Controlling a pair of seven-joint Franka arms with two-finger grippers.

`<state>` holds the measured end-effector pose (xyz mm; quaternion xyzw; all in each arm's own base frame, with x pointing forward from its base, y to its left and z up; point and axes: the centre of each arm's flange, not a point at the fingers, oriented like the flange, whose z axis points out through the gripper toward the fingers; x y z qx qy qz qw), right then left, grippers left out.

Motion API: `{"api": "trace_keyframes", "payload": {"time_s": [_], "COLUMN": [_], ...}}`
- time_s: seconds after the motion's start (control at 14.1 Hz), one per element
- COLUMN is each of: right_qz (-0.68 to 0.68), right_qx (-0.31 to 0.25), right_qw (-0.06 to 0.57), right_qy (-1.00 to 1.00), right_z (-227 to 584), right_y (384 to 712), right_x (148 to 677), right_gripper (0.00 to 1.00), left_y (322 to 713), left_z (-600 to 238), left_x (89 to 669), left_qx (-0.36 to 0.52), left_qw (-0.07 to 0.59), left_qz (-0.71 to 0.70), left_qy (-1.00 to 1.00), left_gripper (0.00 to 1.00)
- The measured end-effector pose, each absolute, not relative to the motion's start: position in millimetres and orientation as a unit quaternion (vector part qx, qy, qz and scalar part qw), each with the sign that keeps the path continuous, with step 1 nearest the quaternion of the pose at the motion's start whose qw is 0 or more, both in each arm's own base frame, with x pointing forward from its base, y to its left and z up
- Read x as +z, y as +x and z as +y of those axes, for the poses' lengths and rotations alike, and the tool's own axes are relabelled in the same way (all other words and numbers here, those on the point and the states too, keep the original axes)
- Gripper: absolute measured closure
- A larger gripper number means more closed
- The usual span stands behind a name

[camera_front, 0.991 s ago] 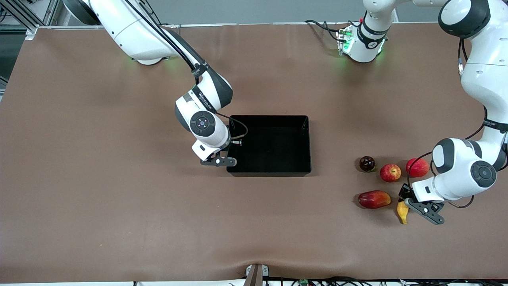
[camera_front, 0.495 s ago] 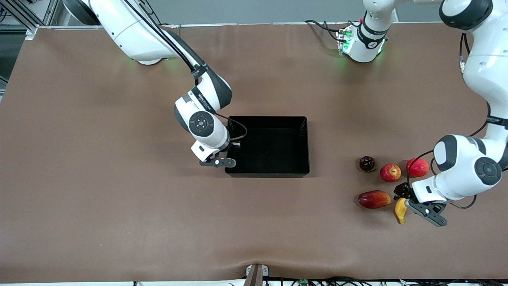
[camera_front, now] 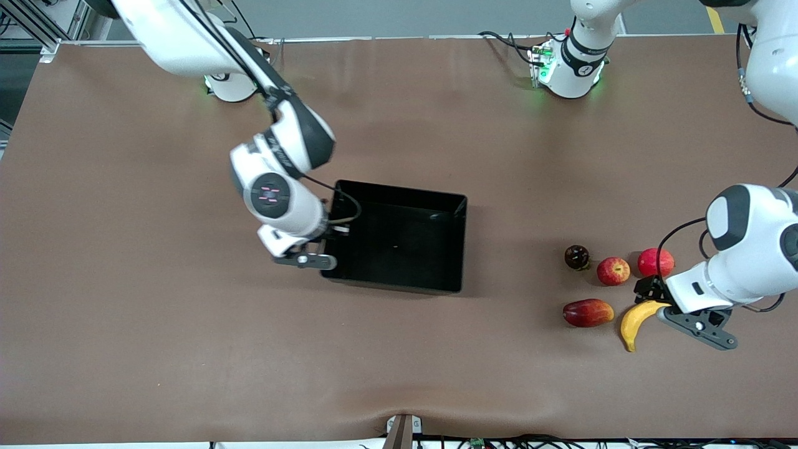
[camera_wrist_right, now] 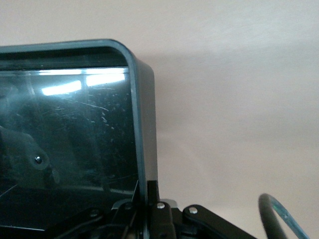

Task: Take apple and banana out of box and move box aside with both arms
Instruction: 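Drag the black box across the table with the right gripper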

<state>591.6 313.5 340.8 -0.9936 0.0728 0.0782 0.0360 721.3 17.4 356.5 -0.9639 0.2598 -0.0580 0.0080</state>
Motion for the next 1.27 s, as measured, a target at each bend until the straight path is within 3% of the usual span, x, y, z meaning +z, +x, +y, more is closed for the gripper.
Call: {"api": "trace_keyframes", "payload": {"time_s": [0.35,0.71,0.92,1.27], "right_qz": [0.083,0.063,0.045,0.007], "right_qx": [0.085,0.118,0.110,0.066], "right_qw": [0.035,0.021,0.023,0.000], "right_qy": [-0.992,-0.991,-0.993,-0.998], "right_z": [181.1,13.5,-69.4,-155.8], "right_y": [588.0,586.6,581.3,569.4], "right_x": [369.6,362.1,358.5,296.5], "right_gripper": [0.95,0.95,0.95,0.95], "left_y": [715.2,702.7,691.4,674.1], "left_z": [12.9,-4.0,-23.1,-36.2], "left_x": [378.0,422.0,451.9,488.8], "left_qx": [-0.053,-0.045,-0.041,-0.033], "left_qw": [-0.009,0.001,-0.006,-0.021], "left_qz": [0.245,0.198,0.161,0.121], "left_qy": [-0.968,-0.979,-0.986,-0.992], "left_gripper": [0.00,0.00,0.00,0.00]}}
